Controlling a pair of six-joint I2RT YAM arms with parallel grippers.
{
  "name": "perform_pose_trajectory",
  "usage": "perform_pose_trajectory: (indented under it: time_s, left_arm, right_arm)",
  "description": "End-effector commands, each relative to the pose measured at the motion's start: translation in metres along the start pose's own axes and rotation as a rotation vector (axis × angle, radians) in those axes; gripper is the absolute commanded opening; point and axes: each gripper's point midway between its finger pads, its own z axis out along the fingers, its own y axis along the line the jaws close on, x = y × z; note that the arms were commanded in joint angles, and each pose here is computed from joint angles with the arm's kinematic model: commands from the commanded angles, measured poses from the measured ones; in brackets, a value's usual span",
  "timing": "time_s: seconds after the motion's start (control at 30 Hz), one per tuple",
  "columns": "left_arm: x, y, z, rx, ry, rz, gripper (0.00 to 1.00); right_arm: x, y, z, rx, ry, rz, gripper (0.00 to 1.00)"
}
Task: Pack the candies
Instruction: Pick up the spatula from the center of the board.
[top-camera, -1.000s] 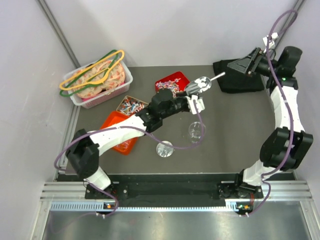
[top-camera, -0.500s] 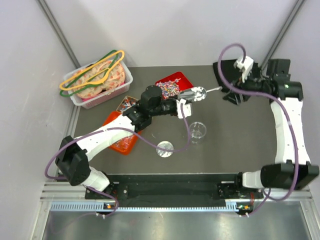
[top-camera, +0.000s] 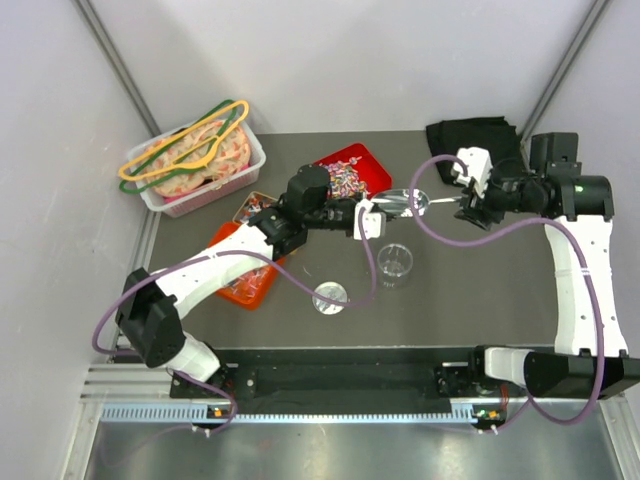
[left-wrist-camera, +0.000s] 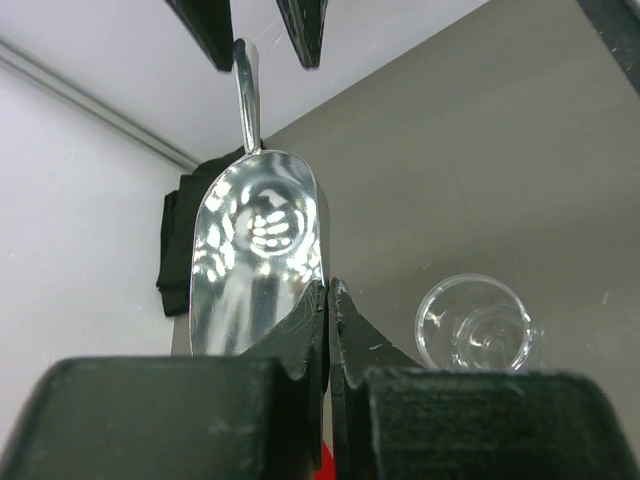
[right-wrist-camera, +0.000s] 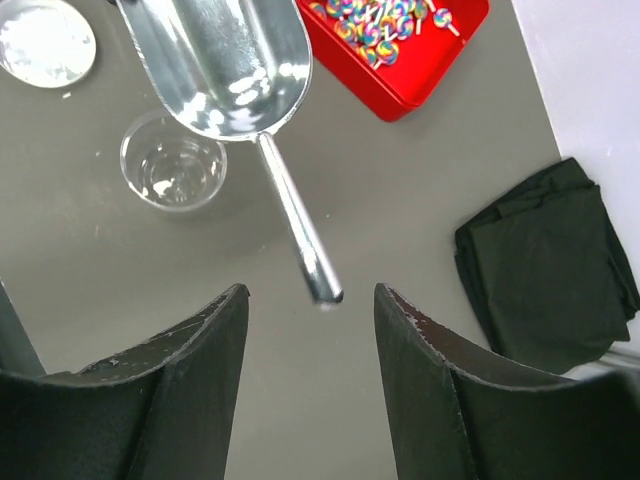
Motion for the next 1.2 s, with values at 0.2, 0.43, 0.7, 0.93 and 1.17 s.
perform_pose_trajectory:
  time_s: [0.2,0.43,0.7,0.93,1.17]
  left_arm:
    - [-0.036,0.000,0.007,0.065,-0.101,0.017,0.00]
    - [-0.037,-0.002,0.010,0.072,-0.104,0.017,0.00]
    - [-0.034,-0.005,0.010,0.071,-0.101,0.009,0.00]
    - [-0.035,-0.002,0.010,0.063,-0.103,0.012,0.00]
    - [-0.035,-0.001,0.012,0.062,-0.107,0.008,0.00]
  right_arm:
    - [-0.012,0.010,0.013,-0.074,-0.017,-0.105,0.45]
    - [-0.017,0.012,0.016,-0.093,-0.034,-0.085,0.29]
    - [-0.021,0.023,0.019,-0.137,-0.078,-0.065,0.30]
    - [-0.022,0.024,0.023,-0.154,-0.095,-0.053,0.32]
    - [-0.019,0.028,0.027,-0.174,-0.106,-0.047,0.32]
